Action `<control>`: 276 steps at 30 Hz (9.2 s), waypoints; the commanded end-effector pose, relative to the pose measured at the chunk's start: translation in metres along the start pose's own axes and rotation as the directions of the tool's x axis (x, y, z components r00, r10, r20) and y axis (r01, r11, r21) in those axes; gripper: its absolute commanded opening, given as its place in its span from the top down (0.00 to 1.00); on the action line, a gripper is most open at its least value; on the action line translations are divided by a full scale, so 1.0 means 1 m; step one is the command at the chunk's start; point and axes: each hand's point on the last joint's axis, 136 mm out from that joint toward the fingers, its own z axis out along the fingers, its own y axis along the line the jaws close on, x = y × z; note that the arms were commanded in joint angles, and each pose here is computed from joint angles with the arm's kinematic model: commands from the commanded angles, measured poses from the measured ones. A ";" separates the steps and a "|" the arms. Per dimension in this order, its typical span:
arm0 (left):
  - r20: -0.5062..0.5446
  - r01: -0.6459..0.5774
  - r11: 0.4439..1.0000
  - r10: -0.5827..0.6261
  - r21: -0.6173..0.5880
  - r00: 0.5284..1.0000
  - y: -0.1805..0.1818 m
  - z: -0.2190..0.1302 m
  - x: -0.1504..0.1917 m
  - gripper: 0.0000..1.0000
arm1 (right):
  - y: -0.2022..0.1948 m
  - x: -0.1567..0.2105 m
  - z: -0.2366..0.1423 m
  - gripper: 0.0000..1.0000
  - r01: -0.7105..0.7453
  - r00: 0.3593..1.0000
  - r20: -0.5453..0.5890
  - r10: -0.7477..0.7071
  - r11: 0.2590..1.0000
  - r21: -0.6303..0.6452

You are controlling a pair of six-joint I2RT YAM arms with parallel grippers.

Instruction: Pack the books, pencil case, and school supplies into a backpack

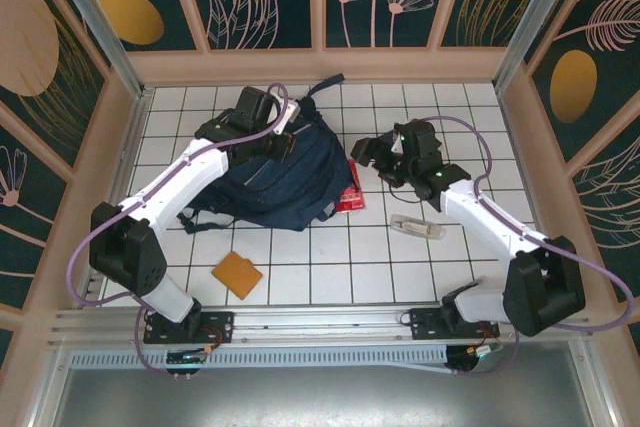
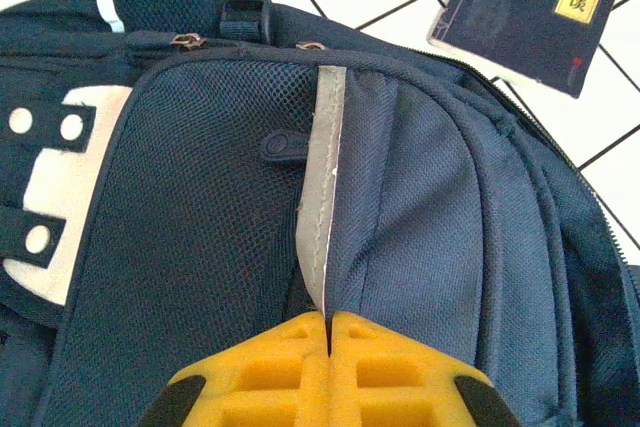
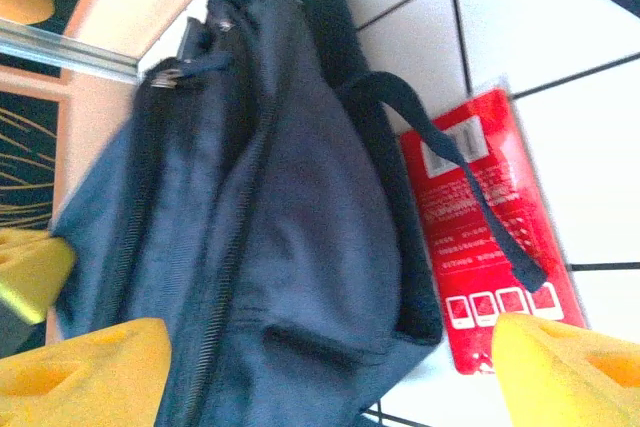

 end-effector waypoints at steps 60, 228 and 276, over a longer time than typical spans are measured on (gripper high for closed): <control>0.211 -0.140 0.990 0.132 0.024 0.969 0.038 -0.043 -0.012 0.68 | -0.211 -0.103 0.049 0.37 -0.284 0.958 0.204 0.199 0.736 0.615; 0.406 -0.014 0.930 0.174 -0.367 0.897 -0.007 -0.139 -0.109 1.00 | 0.135 0.062 0.050 1.00 -0.174 0.960 -0.276 0.047 0.873 -0.455; 0.475 -0.158 0.966 0.240 -0.206 0.847 -0.033 -0.108 -0.109 1.00 | 0.166 0.131 0.222 1.00 -0.409 0.904 -0.308 0.296 0.805 -0.429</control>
